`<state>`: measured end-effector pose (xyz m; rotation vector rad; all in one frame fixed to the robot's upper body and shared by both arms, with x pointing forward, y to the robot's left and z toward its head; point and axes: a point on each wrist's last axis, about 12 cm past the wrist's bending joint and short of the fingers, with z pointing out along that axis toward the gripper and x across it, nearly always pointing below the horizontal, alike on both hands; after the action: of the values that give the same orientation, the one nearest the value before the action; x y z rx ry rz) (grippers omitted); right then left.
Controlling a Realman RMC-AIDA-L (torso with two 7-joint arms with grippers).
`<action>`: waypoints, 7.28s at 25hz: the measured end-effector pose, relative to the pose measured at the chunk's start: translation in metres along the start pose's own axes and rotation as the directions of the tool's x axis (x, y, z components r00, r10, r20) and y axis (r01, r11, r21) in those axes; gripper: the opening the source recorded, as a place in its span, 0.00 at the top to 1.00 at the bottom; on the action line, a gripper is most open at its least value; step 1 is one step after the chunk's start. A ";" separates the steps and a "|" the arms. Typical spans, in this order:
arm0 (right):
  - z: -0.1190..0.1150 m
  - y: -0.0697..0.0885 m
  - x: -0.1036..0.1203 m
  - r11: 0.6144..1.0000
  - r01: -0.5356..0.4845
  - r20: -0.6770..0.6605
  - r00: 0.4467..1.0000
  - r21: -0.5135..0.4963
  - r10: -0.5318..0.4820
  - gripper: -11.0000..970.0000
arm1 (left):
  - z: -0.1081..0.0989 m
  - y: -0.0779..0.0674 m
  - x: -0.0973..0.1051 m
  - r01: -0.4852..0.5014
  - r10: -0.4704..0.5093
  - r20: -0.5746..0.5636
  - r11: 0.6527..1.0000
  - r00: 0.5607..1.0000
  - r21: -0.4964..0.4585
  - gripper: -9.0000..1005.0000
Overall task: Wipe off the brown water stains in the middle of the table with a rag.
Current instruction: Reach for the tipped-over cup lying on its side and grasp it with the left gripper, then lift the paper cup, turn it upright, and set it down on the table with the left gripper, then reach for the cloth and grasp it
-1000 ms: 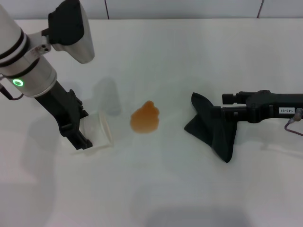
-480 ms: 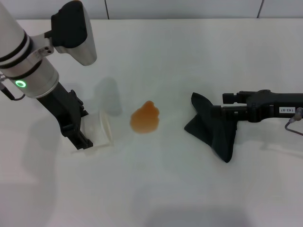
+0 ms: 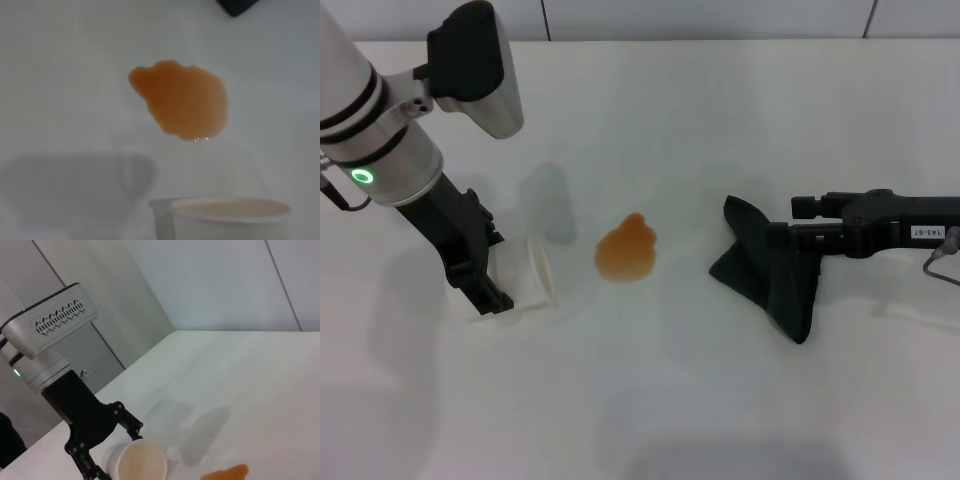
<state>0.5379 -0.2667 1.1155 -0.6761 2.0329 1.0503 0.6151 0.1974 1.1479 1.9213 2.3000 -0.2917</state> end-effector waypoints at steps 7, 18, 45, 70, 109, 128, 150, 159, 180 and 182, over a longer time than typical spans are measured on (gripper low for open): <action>0.000 0.000 0.000 1.000 -0.001 0.000 1.000 0.001 0.001 0.15 | -0.001 0.001 0.000 -0.001 0.001 0.001 1.000 1.000 -0.008 0.16; 0.000 0.000 0.000 1.000 -0.003 0.002 1.000 0.004 0.003 0.15 | -0.001 0.001 -0.001 -0.002 0.002 0.000 1.000 1.000 -0.007 0.29; -0.006 -0.002 0.002 1.000 -0.012 0.009 1.000 0.011 0.012 0.15 | -0.036 0.010 0.029 0.314 -0.149 0.566 0.927 0.811 -0.204 0.35; -0.003 -0.003 0.010 1.000 -0.011 -0.029 1.000 0.006 0.011 0.15 | 0.031 -0.025 0.087 0.397 -0.079 0.849 0.904 0.523 -0.161 0.35; 0.006 -0.005 0.013 1.000 0.001 -0.066 0.998 0.020 0.000 0.15 | 0.081 -0.039 0.107 0.391 -0.062 0.774 0.887 0.631 -0.247 0.35; 0.006 -0.003 0.011 1.000 0.008 -0.067 0.998 0.013 -0.007 0.15 | 0.084 -0.041 0.107 0.378 -0.063 0.761 0.892 0.646 -0.247 0.34; 0.009 0.000 0.011 1.000 0.008 -0.074 0.997 -0.002 -0.008 0.15 | 0.071 -0.063 0.130 0.427 -0.126 0.755 0.878 0.644 -0.217 0.11; 0.010 0.001 0.010 1.000 0.000 -0.059 0.998 -0.012 -0.001 0.15 | 0.035 -0.085 0.149 0.462 -0.107 0.792 0.855 0.601 -0.236 0.12; 0.006 0.005 -0.004 1.000 0.004 -0.022 1.000 -0.027 -0.004 0.15 | -0.087 -0.038 0.129 0.232 -0.042 0.746 0.961 0.664 -0.152 0.12; 0.006 0.005 -0.005 1.000 0.008 -0.023 1.000 -0.026 -0.008 0.15 | -0.092 -0.036 0.125 0.198 -0.051 0.704 0.972 0.708 -0.129 0.12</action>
<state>0.5396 -0.2587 1.1199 -0.7126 2.0380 1.0704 0.5598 0.3321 1.2120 1.2398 1.8412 -0.6519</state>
